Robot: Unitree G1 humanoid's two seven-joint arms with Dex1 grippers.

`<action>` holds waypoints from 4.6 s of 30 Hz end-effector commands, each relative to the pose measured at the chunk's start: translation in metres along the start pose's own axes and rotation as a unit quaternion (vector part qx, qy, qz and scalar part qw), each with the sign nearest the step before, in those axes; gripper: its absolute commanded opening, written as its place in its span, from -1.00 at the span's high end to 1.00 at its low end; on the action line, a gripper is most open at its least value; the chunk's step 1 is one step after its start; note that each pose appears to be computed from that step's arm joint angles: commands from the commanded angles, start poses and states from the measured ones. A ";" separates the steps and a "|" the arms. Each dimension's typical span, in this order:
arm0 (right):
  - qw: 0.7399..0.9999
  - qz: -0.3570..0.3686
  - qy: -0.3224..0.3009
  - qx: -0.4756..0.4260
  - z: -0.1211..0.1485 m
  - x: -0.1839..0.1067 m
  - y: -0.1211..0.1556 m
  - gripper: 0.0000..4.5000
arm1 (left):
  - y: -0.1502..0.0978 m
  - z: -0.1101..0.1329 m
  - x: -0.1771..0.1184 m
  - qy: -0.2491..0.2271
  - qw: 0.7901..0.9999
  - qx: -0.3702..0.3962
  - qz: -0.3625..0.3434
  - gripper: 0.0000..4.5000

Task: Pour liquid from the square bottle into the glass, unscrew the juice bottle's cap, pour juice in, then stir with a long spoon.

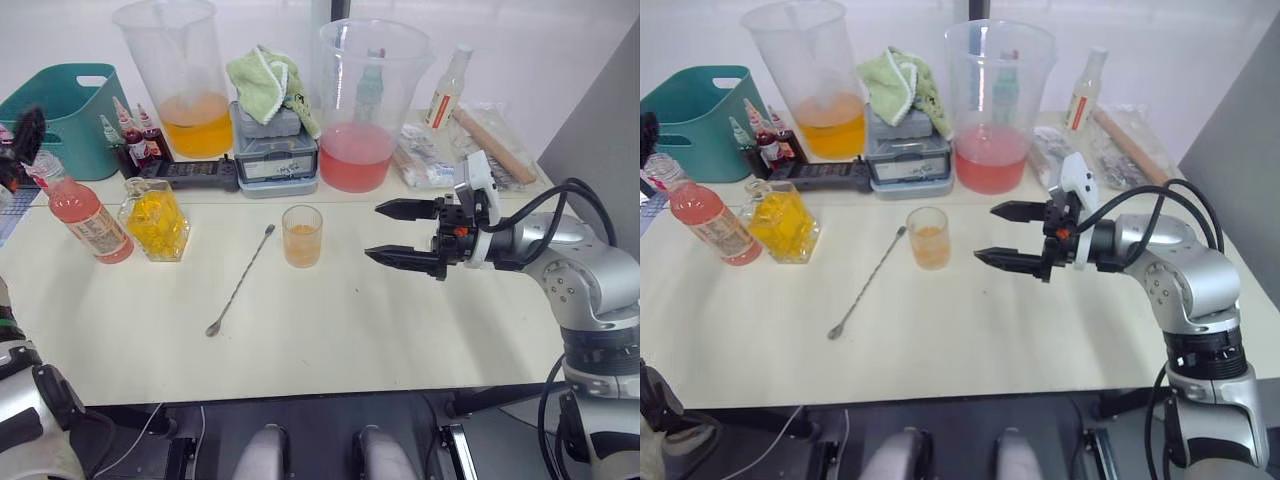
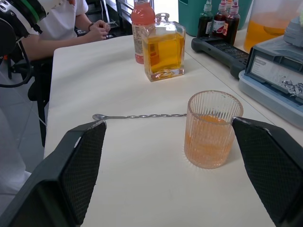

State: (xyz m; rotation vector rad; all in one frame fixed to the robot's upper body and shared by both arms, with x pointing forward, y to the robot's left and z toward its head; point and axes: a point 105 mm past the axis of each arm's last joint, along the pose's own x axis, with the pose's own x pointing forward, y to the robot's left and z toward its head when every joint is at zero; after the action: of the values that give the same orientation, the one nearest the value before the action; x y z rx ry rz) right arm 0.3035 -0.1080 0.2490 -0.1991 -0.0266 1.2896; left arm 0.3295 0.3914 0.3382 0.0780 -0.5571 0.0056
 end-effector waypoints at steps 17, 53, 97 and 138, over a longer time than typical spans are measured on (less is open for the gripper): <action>0.997 0.054 0.023 -0.040 0.011 -0.005 0.000 -1.00 | -0.111 0.034 -0.101 0.177 0.940 0.030 -0.292 -0.99; 0.961 -0.219 0.130 0.108 -0.108 -0.130 0.027 -1.00 | -0.176 -0.117 -0.172 0.318 0.910 -0.038 -0.262 -0.99; 0.980 -0.179 0.068 0.054 -0.057 -0.070 0.014 -1.00 | -0.219 -0.191 -0.156 0.424 0.898 -0.011 -0.118 0.99; 0.991 -0.113 0.046 0.046 -0.054 -0.033 0.015 -1.00 | -0.184 -0.152 -0.215 0.488 0.808 0.042 -0.327 -0.15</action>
State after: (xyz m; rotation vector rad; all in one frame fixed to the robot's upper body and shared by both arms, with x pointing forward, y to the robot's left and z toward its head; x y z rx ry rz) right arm 0.2899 -0.1449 0.1855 -0.1506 0.1352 1.0440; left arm 0.2361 0.2292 0.0895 0.3432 0.4924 -0.5583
